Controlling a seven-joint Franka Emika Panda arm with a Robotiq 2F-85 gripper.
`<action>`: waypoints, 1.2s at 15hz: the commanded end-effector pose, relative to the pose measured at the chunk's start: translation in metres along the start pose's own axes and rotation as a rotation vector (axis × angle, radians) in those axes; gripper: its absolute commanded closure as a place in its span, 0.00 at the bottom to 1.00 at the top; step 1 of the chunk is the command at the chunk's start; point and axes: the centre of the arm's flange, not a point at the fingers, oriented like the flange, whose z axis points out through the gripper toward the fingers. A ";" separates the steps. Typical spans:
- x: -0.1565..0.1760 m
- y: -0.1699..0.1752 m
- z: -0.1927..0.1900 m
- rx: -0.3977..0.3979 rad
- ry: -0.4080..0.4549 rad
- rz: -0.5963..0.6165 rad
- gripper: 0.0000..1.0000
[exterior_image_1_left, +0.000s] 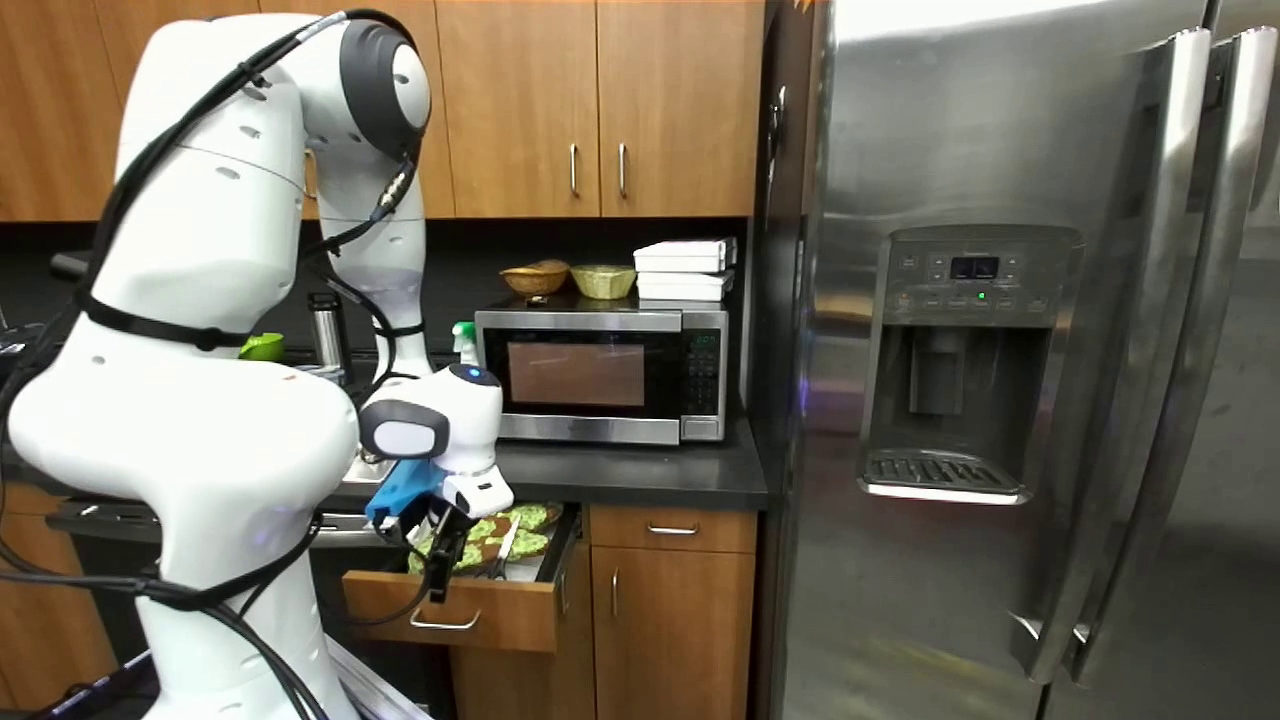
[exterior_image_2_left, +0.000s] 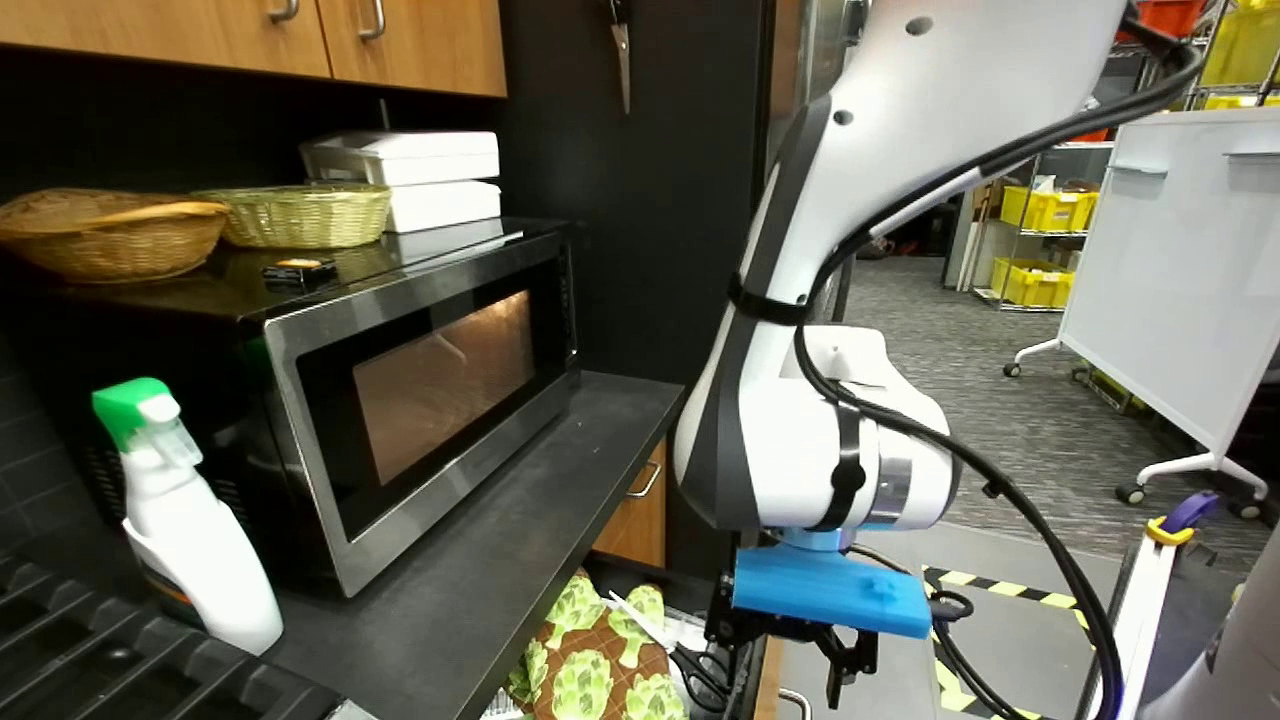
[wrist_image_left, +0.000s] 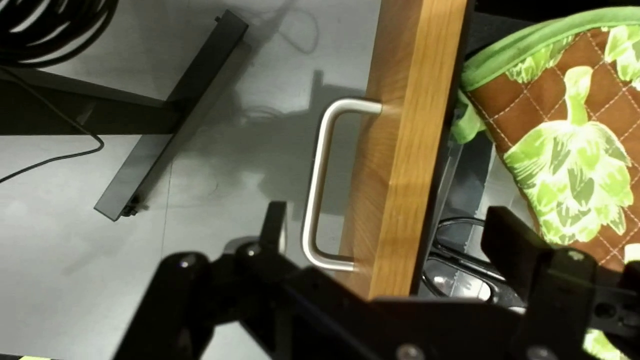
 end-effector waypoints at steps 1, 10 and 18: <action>0.000 -0.024 0.007 -0.030 0.043 -0.019 0.00; -0.011 -0.051 0.024 -0.025 0.110 -0.043 0.00; -0.026 -0.086 0.020 0.013 0.204 -0.073 0.00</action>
